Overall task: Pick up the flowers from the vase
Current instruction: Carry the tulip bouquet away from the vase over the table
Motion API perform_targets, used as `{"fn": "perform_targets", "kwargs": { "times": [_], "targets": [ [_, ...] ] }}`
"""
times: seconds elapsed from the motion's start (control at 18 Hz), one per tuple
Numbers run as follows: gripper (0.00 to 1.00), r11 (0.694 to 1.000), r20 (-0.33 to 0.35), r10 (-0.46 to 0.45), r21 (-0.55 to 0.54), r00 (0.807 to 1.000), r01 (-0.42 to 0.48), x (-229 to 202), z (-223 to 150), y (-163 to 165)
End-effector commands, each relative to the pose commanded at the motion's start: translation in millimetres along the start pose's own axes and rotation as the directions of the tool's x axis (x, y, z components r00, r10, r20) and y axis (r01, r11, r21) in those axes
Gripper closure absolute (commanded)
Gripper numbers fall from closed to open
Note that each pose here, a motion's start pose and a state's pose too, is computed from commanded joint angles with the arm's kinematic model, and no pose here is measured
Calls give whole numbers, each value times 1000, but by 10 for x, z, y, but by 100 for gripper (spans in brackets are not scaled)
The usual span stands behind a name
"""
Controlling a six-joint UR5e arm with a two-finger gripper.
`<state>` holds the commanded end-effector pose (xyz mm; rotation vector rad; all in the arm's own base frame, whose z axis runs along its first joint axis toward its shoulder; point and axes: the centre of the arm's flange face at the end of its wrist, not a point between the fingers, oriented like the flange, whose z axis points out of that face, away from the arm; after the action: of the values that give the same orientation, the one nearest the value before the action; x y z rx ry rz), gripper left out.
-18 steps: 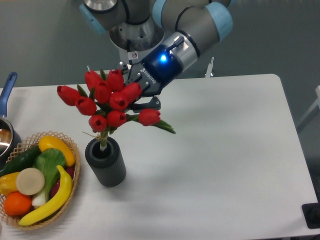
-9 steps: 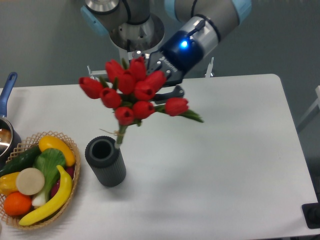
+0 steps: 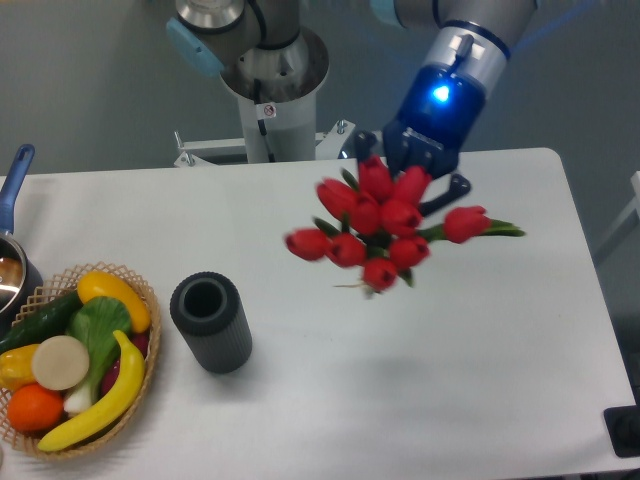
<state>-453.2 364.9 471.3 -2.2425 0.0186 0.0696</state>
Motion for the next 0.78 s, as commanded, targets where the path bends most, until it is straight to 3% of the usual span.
{"fn": "perform_targets", "kwargs": {
  "times": [0.22,0.5,0.78],
  "targets": [
    [100,988,49,15,-153,999,-7,-262,107,402],
    [100,941,76,31,-339,997,-4,-425,293,779],
    [100,860,66,66,-509,996,-23,-558,505,1152]
  ]
}}
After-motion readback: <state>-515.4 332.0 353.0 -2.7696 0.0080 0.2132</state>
